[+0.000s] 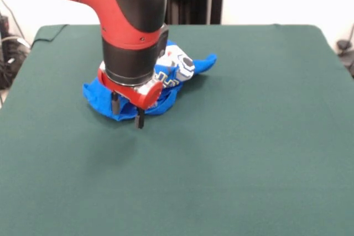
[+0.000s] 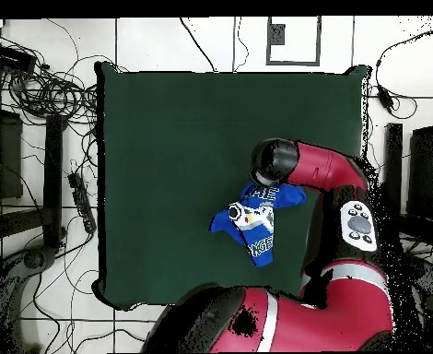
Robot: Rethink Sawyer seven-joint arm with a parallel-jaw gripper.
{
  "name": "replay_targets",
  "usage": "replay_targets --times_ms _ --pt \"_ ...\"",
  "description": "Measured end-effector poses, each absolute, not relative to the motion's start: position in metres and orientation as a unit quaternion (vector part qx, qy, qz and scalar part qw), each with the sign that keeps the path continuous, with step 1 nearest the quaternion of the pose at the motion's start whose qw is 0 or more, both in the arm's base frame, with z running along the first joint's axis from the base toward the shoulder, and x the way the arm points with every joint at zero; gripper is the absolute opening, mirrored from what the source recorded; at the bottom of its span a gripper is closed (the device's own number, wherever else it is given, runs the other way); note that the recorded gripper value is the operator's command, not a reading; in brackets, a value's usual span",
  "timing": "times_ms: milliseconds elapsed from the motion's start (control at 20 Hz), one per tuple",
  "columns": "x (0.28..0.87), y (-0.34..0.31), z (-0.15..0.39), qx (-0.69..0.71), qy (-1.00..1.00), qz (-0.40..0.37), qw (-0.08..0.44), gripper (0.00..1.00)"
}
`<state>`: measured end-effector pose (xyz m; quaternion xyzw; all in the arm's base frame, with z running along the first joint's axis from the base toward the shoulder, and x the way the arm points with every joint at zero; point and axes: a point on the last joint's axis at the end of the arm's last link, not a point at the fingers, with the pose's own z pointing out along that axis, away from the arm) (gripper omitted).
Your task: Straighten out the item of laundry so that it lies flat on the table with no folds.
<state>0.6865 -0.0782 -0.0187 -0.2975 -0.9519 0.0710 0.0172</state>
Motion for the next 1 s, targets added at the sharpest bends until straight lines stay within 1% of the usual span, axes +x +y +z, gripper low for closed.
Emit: replay_targets --times_ms 550,1000 --pt "0.657 -0.069 -0.043 -0.321 -0.942 0.057 0.083 1.00" --pt "0.648 -0.062 -0.044 -0.334 -0.936 0.048 0.099 1.00"
